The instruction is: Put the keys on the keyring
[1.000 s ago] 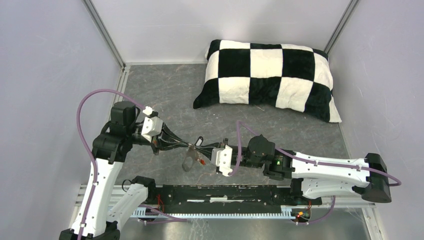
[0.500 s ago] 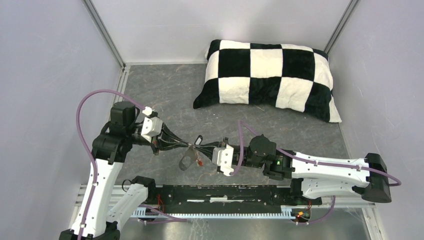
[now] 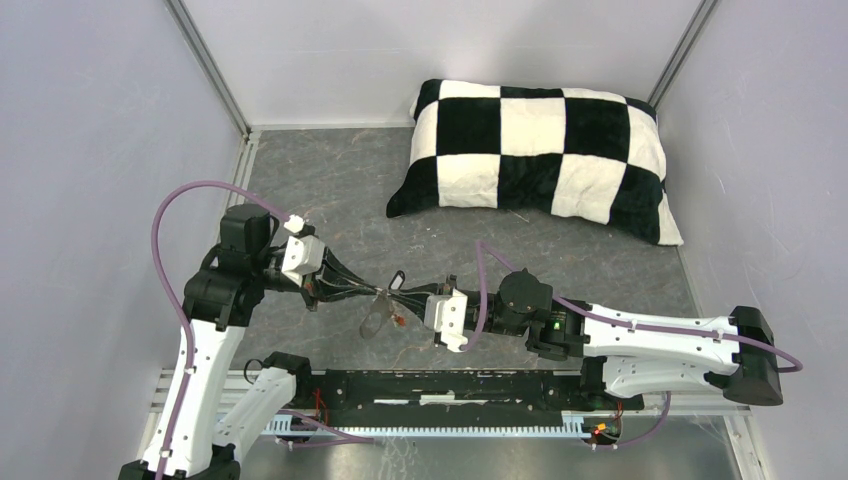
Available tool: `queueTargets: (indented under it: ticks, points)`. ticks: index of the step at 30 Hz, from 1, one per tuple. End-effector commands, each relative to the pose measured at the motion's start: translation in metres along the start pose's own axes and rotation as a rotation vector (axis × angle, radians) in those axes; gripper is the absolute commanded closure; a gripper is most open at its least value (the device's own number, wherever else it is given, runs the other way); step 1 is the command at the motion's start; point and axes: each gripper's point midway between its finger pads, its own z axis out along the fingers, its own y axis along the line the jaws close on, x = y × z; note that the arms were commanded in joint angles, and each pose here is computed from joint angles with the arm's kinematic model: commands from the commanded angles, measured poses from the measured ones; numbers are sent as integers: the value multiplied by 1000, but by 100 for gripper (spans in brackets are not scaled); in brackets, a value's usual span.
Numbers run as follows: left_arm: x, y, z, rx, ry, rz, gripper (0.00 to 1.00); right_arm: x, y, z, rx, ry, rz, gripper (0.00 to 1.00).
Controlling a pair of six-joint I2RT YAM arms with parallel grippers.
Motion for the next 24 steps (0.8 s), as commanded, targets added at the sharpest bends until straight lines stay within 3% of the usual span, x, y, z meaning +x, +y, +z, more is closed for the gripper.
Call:
queueTargets:
  ticks: [1,24]
  points:
    - [-1,-1,0,-1,-4,12,98,-31,-19,-1,65,-98,-8,99]
    - [1,-4,2,13,-5,11,98,-36,-23,2,71,-107,-28,100]
